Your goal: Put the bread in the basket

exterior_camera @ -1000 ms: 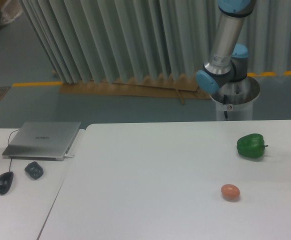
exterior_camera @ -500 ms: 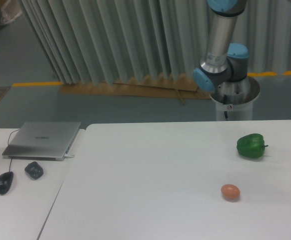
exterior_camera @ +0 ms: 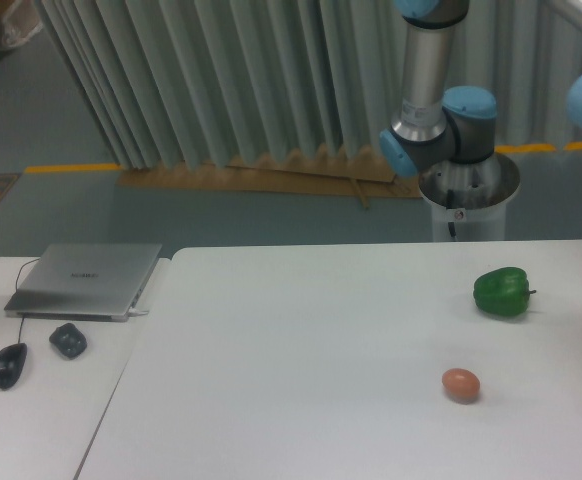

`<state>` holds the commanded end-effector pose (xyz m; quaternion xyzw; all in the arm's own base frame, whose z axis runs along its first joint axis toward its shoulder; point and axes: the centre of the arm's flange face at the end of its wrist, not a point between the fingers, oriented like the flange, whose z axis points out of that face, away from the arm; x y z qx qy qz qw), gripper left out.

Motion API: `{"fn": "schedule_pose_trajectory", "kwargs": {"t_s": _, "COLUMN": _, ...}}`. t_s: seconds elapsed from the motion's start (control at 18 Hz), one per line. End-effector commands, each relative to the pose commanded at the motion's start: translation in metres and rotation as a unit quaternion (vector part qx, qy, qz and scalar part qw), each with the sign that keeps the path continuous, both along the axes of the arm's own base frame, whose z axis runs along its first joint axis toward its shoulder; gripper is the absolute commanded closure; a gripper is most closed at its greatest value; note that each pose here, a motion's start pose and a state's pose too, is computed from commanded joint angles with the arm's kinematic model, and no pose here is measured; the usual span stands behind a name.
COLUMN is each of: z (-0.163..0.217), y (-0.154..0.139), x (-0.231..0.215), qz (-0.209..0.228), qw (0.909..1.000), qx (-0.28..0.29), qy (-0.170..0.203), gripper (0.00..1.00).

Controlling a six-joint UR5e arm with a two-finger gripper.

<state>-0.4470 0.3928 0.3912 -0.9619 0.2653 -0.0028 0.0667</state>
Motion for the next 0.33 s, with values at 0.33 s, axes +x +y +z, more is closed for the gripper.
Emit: {"fn": "schedule_pose_trajectory", "kwargs": {"t_s": 0.33, "z": 0.003, "y": 0.009, "x": 0.02, "qz": -0.015, "qw": 0.9999, "qx": -0.002, "qy": 0.002, "gripper": 0.0}}
